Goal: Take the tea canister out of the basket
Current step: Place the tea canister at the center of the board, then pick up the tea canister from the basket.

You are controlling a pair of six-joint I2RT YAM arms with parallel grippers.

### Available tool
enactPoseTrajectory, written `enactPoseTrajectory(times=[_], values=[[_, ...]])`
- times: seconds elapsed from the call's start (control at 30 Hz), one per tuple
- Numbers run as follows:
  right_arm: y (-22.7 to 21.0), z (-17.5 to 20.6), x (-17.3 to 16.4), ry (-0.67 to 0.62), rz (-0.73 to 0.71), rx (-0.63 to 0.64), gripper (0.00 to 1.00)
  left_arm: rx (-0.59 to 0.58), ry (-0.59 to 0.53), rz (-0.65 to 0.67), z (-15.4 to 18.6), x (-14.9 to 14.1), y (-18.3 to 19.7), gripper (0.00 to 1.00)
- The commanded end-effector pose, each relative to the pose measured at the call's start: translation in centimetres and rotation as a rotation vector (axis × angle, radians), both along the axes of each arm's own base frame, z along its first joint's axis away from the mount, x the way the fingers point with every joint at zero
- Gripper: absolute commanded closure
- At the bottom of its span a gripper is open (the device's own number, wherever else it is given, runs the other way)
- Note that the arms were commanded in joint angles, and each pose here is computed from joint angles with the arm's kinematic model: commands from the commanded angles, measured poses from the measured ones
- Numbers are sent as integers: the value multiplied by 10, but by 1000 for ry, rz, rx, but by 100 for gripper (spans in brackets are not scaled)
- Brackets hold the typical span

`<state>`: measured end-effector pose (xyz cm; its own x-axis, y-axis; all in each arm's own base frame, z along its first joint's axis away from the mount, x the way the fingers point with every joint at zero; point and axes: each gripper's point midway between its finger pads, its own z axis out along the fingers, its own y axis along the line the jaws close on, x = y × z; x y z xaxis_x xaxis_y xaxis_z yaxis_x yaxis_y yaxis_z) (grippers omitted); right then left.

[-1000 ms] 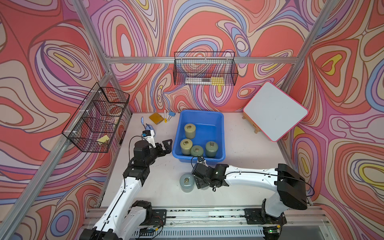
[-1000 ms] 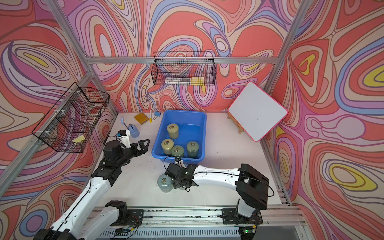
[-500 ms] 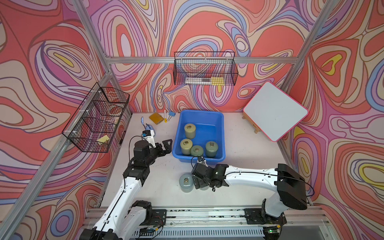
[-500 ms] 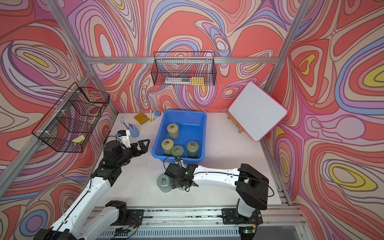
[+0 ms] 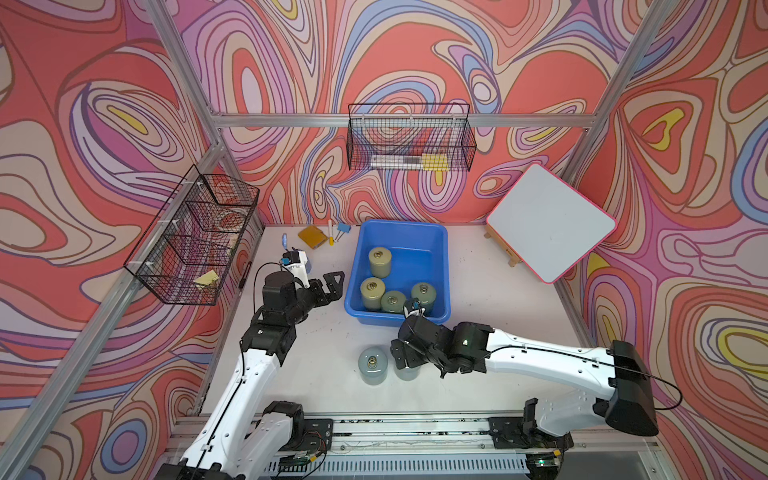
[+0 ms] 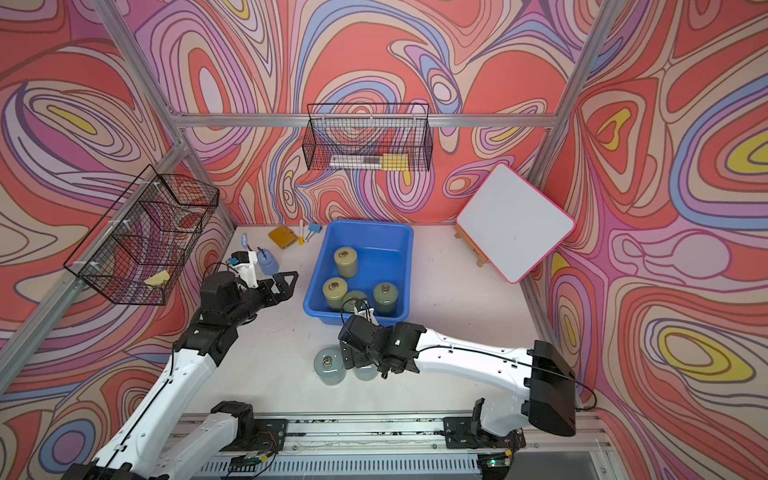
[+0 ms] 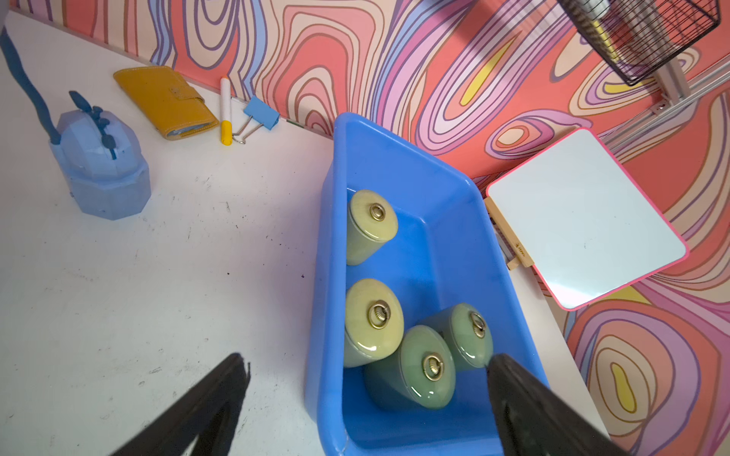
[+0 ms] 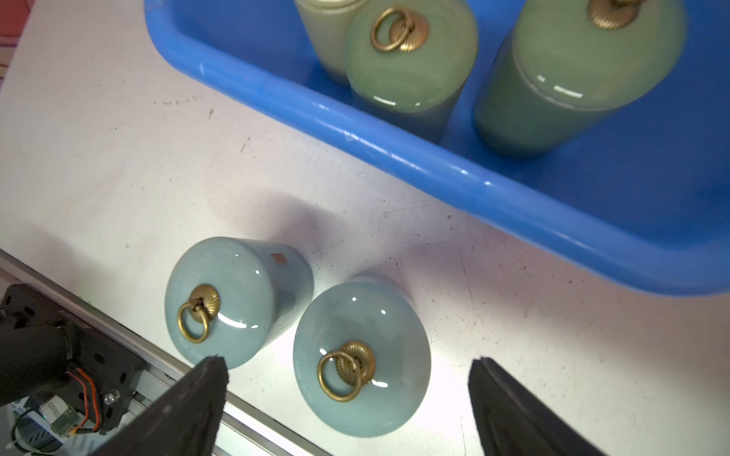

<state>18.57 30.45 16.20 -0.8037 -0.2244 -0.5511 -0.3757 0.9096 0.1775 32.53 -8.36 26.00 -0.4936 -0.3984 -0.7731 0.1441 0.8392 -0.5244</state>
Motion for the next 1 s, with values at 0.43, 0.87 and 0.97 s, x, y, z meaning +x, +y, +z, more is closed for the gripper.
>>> enactPoseTrajectory(times=[0.43, 0.87, 0.97], values=[[-98, 61, 76, -204, -173, -69, 2, 148, 218, -170, 7, 27, -54, 1], [-143, 56, 137, -415, -299, -259, 2, 403, 356, -176, -34, 82, -99, 1], [-151, 51, 147, -438, -322, -263, 2, 430, 389, -160, -45, 97, -103, 1]])
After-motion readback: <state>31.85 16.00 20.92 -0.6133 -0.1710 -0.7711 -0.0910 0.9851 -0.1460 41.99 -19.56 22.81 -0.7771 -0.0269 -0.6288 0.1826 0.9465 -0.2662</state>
